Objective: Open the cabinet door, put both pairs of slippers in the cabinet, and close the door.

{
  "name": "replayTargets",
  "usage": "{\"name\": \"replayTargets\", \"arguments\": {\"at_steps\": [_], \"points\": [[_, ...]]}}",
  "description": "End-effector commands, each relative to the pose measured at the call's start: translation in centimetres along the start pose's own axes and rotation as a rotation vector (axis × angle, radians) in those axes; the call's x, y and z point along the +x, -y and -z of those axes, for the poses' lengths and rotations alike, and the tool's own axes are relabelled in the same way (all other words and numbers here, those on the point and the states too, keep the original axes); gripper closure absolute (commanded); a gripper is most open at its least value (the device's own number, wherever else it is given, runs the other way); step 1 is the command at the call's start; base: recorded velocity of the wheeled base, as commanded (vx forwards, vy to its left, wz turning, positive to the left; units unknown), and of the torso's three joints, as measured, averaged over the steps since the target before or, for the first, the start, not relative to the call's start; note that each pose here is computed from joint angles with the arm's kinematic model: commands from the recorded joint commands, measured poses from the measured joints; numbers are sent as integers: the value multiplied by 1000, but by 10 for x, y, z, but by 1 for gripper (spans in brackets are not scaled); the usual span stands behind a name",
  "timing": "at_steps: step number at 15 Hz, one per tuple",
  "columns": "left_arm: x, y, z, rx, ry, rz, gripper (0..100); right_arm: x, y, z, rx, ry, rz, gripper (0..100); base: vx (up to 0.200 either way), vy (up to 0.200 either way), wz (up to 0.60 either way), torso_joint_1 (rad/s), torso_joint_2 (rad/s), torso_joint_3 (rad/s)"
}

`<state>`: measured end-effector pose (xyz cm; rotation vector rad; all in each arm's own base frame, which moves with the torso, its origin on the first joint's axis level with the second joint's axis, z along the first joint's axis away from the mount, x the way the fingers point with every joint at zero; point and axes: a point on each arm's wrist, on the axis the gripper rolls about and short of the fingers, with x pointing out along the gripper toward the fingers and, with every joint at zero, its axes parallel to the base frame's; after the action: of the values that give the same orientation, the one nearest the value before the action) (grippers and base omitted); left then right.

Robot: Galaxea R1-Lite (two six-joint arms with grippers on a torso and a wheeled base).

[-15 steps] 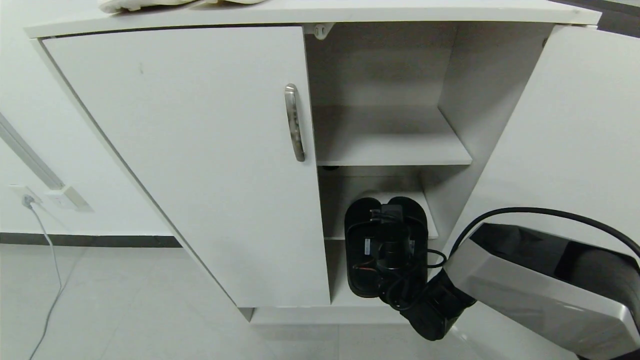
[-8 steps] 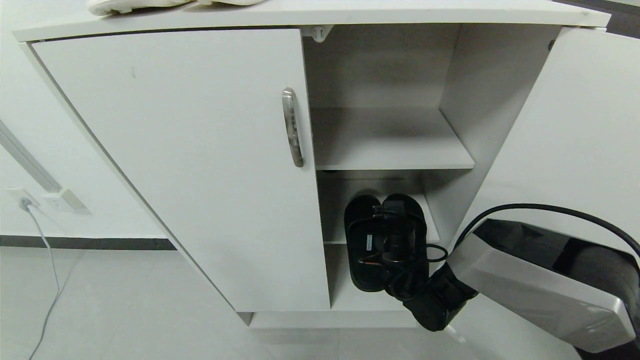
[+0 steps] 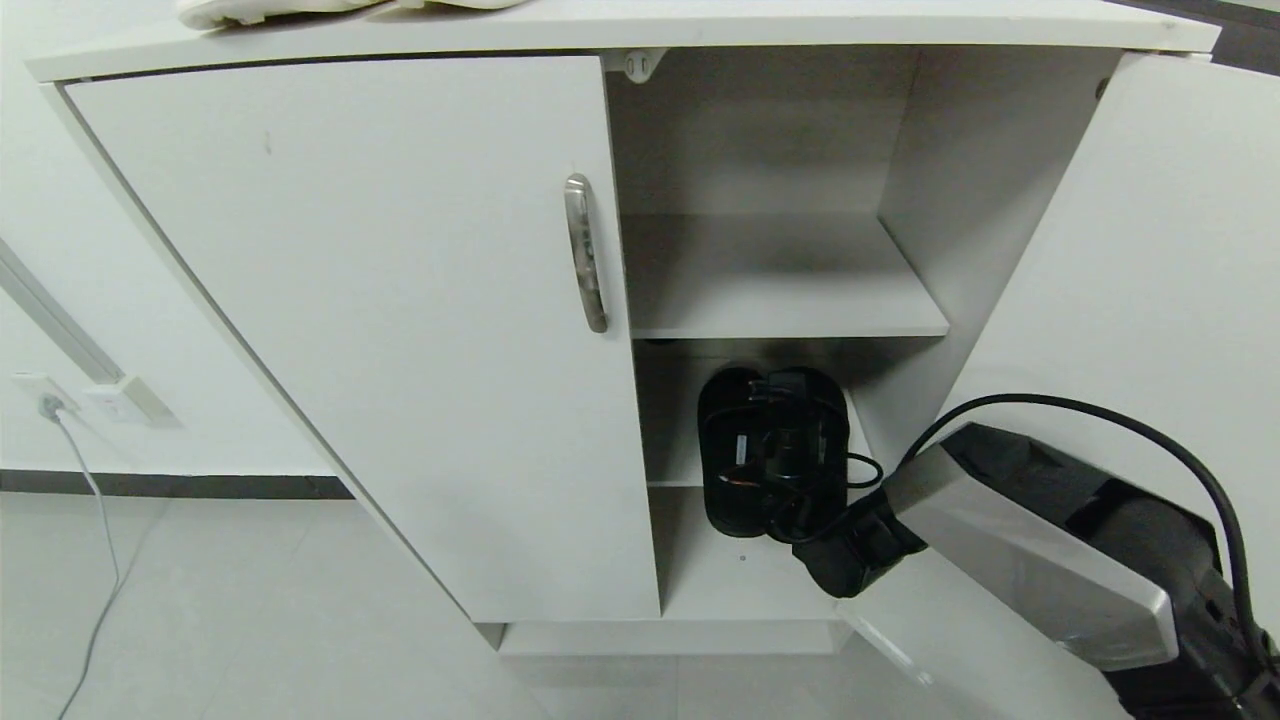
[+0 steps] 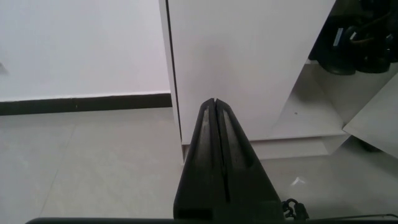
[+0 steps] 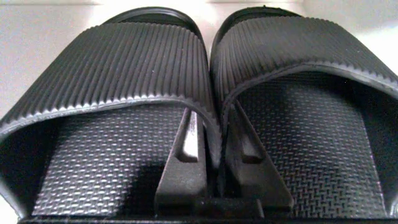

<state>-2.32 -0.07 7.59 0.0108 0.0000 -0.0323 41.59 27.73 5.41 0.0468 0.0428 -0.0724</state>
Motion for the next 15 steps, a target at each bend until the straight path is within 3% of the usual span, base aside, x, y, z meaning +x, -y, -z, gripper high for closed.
{"name": "replayTargets", "arguments": {"at_steps": [1,10,15], "points": [[0,0,0,0,-1,0,100,21,1,3,7,15,-1,100,0,0,0,0,0,0],[0,0,0,0,-1,0,100,35,-5,-21,7,34,-18,100,0,0,0,0,0,0],[0,0,0,0,-1,0,100,38,-6,-16,-4,19,-11,100,0,0,0,0,0,0]]}}
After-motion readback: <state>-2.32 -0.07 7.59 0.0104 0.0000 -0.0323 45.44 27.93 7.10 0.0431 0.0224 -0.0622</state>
